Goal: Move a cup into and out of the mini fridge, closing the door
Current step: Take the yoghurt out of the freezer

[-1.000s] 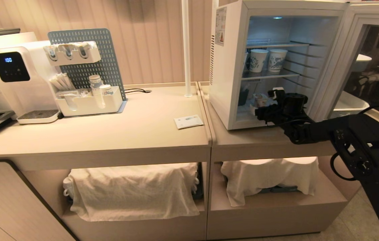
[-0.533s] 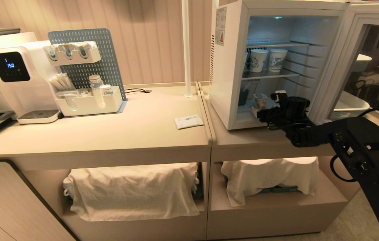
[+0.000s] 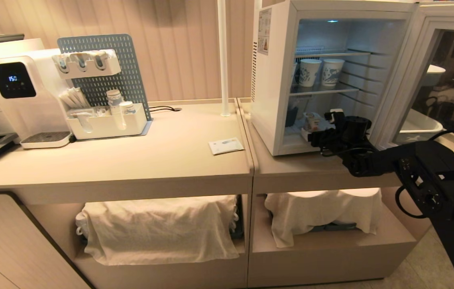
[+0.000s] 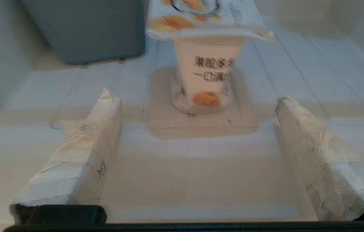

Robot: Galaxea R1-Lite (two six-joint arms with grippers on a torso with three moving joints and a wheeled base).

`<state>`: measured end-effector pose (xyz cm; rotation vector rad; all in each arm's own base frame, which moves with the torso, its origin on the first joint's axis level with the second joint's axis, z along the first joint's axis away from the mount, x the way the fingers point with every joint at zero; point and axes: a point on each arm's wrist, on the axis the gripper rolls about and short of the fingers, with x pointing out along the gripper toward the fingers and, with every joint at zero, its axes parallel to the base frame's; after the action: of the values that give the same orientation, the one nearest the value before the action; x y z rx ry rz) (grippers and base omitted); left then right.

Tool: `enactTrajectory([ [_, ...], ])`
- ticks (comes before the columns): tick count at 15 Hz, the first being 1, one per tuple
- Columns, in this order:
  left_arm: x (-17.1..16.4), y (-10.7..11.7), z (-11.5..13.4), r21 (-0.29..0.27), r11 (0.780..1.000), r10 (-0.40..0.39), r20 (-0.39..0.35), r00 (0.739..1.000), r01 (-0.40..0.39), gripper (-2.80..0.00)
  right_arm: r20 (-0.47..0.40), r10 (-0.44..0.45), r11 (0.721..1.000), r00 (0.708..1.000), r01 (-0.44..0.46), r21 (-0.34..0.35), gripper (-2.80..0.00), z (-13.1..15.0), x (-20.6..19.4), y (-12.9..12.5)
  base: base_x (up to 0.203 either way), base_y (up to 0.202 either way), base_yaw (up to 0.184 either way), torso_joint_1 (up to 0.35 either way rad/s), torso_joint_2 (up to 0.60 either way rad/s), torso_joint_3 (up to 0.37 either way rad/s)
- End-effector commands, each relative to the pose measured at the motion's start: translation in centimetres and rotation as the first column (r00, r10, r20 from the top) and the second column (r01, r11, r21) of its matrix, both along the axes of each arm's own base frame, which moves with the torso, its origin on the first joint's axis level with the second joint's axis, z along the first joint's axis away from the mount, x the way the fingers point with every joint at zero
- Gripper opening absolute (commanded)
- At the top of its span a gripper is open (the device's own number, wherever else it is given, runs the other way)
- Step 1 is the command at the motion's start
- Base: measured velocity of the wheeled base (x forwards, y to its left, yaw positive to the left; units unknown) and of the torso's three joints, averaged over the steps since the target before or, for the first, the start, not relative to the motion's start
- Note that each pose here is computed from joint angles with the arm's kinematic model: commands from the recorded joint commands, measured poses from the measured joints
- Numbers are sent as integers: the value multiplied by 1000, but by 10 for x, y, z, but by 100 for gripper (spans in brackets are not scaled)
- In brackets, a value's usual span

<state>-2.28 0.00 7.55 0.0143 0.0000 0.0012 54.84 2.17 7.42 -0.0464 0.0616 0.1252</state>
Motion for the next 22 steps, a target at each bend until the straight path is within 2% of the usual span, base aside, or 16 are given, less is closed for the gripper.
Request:
enactTrajectory([
  [1, 0, 0, 0, 0, 1000, 0, 0, 1000, 0, -280, 15, 22, 1000, 1000, -22, 6, -280, 4, 0, 0, 0, 0, 0, 0, 0, 0],
  [3, 0, 0, 0, 0, 1000, 0, 0, 1000, 0, -280, 32, 65, 998, 997, -65, 0, -280, 10, -1, 2, 0, 0, 0, 0, 0, 0],
  [16, 0, 0, 0, 1, 1000, 0, 0, 1000, 0, -280, 35, 49, 999, 998, -49, -6, -280, 20, -3, 1, 0, 0, 0, 0, 0, 0],
  [20, 0, 0, 0, 0, 1000, 0, 0, 1000, 0, -280, -18, 18, 1000, 1000, -18, -14, -280, 27, -7, 1, 0, 0, 0, 0, 0, 0],
  [21, 0, 0, 0, 0, 1000, 0, -1, 1000, 0, -280, -27, 16, 1000, 1000, -16, -21, 0, 28, -8, 0, 0, 0, 0, 0, 0, 0],
  [22, 0, 0, 0, 0, 1000, 0, 0, 1000, 0, -280, -27, 16, 1000, 999, -16, -23, 0, 28, -8, 0, 0, 0, 0, 0, 0, 0],
])
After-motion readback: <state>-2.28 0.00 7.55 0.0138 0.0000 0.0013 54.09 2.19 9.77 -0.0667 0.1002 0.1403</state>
